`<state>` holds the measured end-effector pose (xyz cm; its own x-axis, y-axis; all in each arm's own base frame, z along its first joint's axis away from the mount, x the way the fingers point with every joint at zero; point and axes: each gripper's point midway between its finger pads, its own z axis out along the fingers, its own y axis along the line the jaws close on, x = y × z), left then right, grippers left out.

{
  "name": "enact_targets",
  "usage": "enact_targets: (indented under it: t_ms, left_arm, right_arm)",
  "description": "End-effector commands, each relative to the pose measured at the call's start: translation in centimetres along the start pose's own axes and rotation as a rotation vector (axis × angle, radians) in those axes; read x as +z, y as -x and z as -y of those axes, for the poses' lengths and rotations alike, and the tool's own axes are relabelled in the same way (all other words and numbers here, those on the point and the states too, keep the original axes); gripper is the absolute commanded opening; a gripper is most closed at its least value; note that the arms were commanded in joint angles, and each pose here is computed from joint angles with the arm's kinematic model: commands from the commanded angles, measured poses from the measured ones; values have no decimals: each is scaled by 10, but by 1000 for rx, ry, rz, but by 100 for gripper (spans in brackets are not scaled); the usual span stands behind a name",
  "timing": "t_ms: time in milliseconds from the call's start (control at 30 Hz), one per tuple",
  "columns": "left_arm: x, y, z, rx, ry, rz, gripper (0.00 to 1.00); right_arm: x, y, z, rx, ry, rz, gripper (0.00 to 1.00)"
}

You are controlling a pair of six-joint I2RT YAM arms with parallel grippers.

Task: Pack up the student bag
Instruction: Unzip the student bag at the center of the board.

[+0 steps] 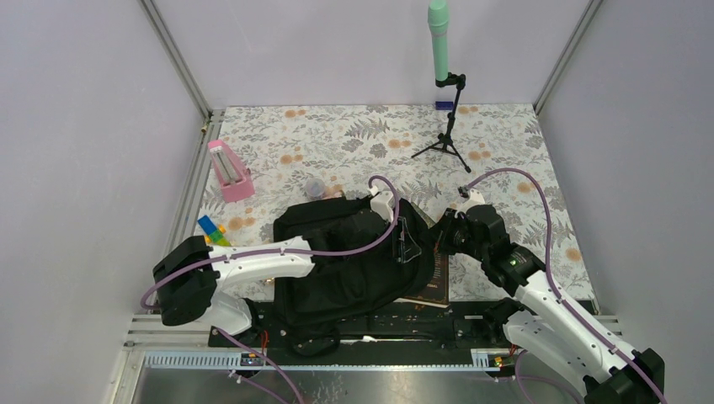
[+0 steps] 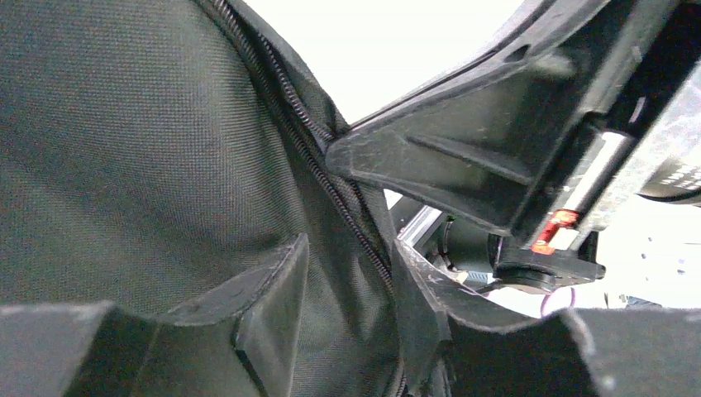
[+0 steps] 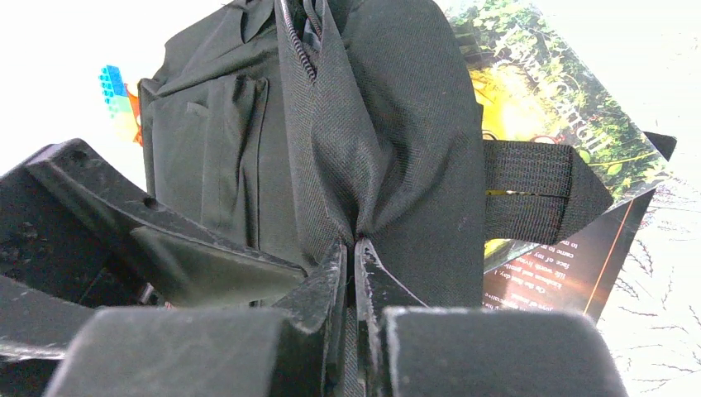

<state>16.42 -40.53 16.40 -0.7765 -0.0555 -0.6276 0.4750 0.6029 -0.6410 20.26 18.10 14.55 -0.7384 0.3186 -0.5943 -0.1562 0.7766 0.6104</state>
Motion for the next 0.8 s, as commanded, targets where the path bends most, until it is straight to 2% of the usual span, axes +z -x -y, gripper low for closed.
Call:
enact_targets:
  t_ms: [0,100,433,767]
  left_arm:
    - [4,5,16,-41,-76,26,42]
    - [6,4,14,-52,-65,26,37]
    - [5,8,0,-86,-8,73,32]
    - [10,6,4,-89,-30,60,31]
  right_arm:
    - [0,7,-9,6,33,34,0]
    - [0,7,-9,9,33,34,0]
    - [0,7,-9,9,35,32,0]
    - [-1,6,-10,10,38,30,0]
